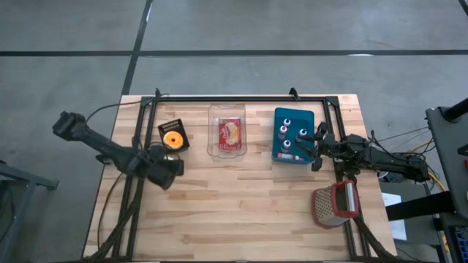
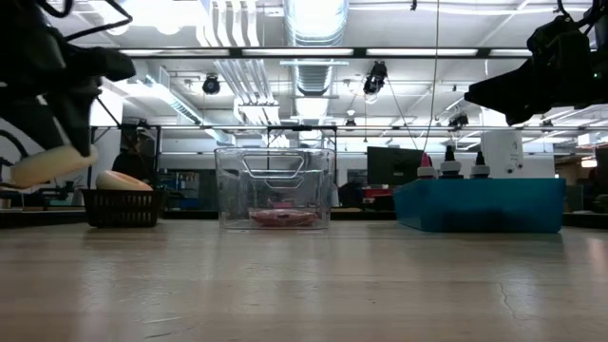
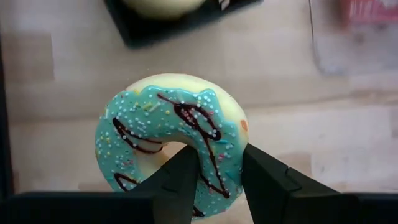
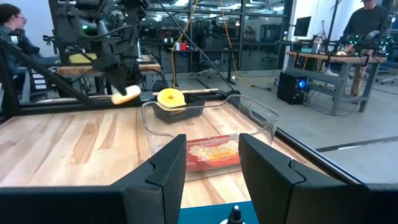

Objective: Pick & Place Food Item
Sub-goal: Put the blue donut into the black bin

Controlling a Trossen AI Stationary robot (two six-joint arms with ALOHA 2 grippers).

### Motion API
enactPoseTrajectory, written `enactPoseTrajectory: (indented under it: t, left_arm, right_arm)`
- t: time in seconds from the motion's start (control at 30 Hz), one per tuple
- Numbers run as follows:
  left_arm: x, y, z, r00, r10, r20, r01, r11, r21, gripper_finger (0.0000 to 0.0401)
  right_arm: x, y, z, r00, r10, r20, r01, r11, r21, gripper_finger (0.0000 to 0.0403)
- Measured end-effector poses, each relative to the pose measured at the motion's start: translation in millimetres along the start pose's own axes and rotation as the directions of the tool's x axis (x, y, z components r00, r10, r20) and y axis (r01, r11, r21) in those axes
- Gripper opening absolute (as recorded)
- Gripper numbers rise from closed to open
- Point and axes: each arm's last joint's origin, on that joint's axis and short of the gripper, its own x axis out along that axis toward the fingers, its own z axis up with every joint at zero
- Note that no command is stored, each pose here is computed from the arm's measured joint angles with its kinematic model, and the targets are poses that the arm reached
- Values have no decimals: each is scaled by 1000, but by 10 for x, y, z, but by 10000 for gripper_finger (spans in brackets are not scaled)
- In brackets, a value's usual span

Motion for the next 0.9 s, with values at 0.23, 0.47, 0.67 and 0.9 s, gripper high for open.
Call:
enactPoseTrajectory:
  t: [0.23, 0.47, 0.67, 0.9]
  left_arm:
    - [19, -74, 312, 998, 28, 48, -28, 1000, 3, 117]
    - [-180, -240, 750, 992, 63, 106, -71, 995, 72, 117]
    - [-310, -279, 1160, 979, 89, 182, -108, 989, 98, 117]
    - [-237, -148, 1599, 990, 95, 104, -103, 991, 80, 117]
  right_arm:
    - [0, 0, 0, 1000, 0, 0, 0, 1000, 1, 141]
    - [0, 0, 0, 1000, 0, 0, 0, 1000, 0, 141]
    - [0, 0, 0, 1000, 0, 0, 0, 1000, 2, 141]
    - [0, 0, 0, 1000, 0, 0, 0, 1000, -1, 141]
